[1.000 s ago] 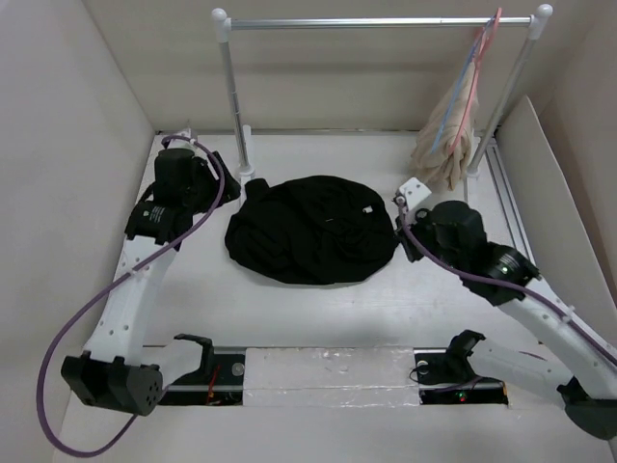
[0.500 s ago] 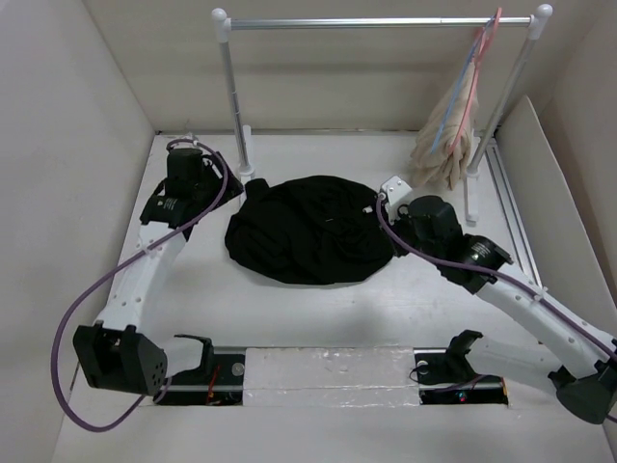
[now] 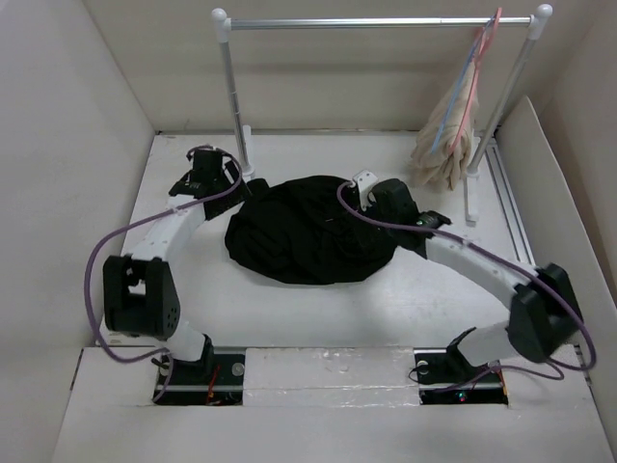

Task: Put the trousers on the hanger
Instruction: Flatten out the trousers at the center of the board.

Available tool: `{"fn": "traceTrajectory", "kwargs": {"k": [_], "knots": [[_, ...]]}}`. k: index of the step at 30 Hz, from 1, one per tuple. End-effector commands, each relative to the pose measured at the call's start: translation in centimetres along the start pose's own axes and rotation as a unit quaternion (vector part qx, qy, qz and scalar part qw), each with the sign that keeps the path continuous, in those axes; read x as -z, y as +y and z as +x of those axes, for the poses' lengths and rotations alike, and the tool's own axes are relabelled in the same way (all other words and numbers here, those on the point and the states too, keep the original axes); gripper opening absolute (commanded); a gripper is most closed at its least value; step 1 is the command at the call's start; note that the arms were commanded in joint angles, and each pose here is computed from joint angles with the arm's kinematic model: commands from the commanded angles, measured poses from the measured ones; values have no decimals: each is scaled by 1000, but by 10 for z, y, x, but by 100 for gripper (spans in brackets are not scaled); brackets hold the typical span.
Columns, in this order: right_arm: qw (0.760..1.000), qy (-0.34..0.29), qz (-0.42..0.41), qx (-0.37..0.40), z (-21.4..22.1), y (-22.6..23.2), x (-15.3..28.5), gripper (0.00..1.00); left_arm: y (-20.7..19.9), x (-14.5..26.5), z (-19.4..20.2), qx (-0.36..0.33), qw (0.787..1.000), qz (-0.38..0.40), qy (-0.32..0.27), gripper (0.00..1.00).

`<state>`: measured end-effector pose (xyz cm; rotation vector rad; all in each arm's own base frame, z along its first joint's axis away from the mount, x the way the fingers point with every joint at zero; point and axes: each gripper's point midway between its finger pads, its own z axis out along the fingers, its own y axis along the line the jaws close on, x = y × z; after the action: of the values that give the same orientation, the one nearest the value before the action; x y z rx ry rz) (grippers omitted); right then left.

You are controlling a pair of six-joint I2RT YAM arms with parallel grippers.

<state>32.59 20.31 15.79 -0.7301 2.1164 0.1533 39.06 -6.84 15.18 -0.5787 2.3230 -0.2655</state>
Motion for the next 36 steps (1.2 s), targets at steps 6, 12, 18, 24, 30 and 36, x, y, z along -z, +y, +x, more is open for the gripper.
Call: {"fn": "traceTrajectory", "kwargs": {"k": [6,12,18,24,30,36], "knots": [[997,-30,-77,-12,-46,13,-94,82,1,-59,-5,-16,999,-29,18,77],[993,-13,-105,-53,-24,23,-142,83,5,-96,41,-9,996,-15,92,63],[995,-31,-89,-45,-30,33,-117,2,8,-80,41,4,997,-13,79,0],[991,-119,-61,4,-83,48,20,0,-14,30,-36,24,997,25,-64,0],[975,-214,-45,-39,-107,21,180,0,-4,167,-103,69,972,17,-224,0],[971,-230,21,-66,-95,-25,262,0,12,272,-140,92,935,14,-341,0]]}}
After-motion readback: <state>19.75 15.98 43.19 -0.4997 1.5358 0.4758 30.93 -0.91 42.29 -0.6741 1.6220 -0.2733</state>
